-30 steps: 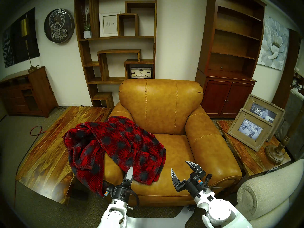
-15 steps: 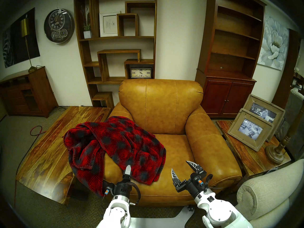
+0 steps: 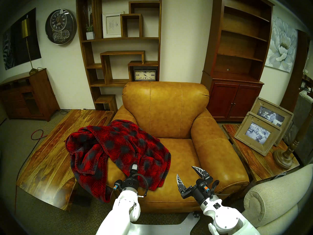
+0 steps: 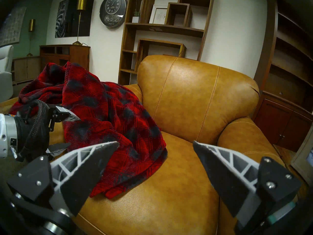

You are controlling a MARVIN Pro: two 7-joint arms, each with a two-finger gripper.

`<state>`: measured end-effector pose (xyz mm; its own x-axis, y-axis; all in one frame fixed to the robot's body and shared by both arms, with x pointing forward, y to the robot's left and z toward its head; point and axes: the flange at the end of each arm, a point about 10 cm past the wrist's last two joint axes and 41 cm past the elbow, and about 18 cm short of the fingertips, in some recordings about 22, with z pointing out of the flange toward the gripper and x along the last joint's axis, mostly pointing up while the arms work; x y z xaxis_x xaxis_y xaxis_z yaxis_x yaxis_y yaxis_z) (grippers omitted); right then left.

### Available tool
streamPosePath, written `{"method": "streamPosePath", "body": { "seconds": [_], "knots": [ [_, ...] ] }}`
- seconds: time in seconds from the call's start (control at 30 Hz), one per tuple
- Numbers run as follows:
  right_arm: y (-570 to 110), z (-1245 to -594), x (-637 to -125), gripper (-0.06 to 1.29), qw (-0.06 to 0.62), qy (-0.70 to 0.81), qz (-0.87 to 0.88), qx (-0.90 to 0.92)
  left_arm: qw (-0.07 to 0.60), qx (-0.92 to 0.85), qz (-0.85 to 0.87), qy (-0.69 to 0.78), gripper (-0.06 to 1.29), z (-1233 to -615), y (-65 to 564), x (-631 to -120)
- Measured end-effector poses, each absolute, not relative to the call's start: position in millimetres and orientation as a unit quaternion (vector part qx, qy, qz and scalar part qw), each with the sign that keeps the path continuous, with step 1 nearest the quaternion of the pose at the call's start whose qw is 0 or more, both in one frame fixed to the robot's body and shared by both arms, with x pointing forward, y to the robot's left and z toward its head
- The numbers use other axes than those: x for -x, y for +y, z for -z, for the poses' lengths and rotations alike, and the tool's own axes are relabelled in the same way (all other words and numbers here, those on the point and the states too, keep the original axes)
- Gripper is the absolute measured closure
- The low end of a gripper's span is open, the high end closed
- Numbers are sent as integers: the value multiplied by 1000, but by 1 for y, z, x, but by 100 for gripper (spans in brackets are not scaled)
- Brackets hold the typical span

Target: Move the blanket from sofa and drape it over the sofa arm

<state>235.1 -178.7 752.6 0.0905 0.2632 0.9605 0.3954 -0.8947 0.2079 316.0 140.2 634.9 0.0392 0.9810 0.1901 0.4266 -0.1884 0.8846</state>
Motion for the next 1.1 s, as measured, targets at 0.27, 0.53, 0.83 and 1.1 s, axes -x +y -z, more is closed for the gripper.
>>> {"method": "streamPosePath", "body": {
  "seconds": [0.27,0.53,0.83,1.1],
  "knots": [
    [-178,-754,-235,-2,50,-224,638,735,269,-671,-395,567,-3,-603,133,-318],
    [-178,-754,-235,-2,50,-223,638,735,265,-680,-394,558,-3,-602,122,-338],
    [-178,-754,-236,-2,49,-223,638,735,259,-686,-396,553,-3,-603,120,-364],
    [-178,-754,-236,-2,48,-223,638,735,247,-699,-388,548,-3,-598,122,-382]
  ]
}}
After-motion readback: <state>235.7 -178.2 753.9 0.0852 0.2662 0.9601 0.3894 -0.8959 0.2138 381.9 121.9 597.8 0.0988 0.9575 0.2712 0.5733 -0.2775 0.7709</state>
